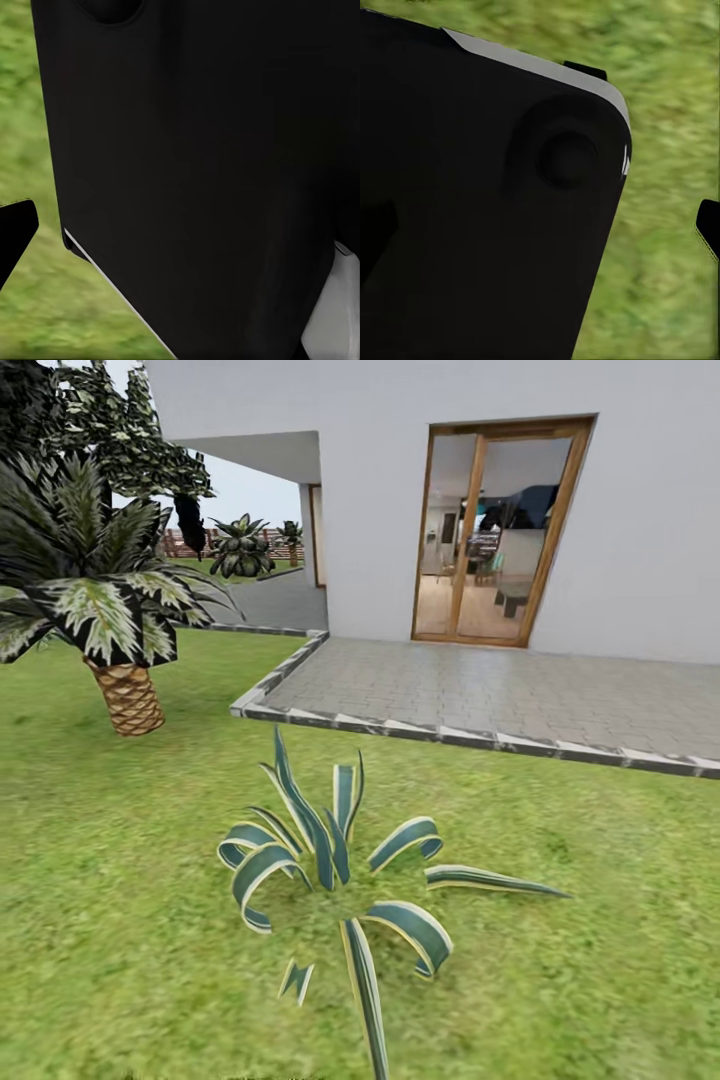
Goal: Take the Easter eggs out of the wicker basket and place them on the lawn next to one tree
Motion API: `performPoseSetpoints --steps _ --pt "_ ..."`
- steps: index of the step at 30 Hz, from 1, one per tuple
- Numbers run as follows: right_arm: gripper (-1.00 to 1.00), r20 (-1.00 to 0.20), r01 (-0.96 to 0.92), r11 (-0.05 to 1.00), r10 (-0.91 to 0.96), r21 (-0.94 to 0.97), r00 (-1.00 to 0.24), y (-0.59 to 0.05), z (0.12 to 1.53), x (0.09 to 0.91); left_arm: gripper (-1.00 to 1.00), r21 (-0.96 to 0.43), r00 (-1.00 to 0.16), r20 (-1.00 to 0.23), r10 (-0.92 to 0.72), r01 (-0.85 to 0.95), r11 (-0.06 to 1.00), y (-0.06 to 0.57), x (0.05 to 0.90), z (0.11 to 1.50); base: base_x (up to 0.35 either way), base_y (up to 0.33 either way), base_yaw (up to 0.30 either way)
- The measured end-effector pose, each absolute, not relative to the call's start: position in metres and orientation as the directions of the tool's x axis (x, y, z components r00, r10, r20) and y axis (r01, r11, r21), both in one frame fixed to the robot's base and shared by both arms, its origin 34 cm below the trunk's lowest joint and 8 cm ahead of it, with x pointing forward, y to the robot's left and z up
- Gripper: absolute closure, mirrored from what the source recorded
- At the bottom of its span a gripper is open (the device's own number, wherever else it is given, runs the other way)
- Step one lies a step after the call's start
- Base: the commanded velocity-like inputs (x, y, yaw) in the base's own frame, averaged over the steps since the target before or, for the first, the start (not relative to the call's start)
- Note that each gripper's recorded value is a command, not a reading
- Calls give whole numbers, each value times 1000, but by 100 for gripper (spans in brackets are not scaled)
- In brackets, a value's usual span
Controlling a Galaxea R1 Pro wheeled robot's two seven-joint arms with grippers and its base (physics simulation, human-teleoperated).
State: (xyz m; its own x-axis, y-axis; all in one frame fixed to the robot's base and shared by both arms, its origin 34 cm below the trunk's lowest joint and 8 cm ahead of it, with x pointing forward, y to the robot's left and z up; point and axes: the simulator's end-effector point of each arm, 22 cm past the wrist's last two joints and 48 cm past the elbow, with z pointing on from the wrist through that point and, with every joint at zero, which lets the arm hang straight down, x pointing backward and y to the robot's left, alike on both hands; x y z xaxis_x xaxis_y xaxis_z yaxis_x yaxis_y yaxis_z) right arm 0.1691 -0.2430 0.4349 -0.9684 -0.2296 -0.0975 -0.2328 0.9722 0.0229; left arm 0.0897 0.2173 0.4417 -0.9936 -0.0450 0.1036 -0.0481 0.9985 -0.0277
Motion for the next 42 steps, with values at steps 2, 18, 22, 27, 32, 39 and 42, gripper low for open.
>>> performPoseSetpoints --steps 2,18,22,27,32,39,42 --pt "-100 -97 -233 972 -230 23 -968 -243 435 169 -100 -28 -994 104 -45 -48 998 217 90 442 0 0 262" --pt "-100 -97 -232 973 -229 22 -969 -244 435 169 -100 -29 -994 104 -37 -40 999 217 89 442 0 -161 24" --pt "-100 -97 -232 973 -229 22 -969 -244 435 169 -100 -29 -994 105 -37 -40 999 217 89 442 0 -294 0" --pt "-100 -97 -235 972 -232 23 -968 -244 435 169 -100 -29 -994 104 -37 -40 999 217 89 442 0 -292 0" --pt "-100 -97 -237 971 -233 23 -968 -244 435 169 -100 -29 -994 104 -38 -42 999 217 89 442 0 -275 0" --pt "-100 -97 -238 971 -235 23 -967 -244 435 169 -100 -29 -994 104 -38 -42 999 217 90 442 0 -242 0" --pt "-100 -97 -238 971 -235 23 -967 -244 435 169 -100 -29 -994 104 -39 -42 999 217 89 442 0 -220 0"
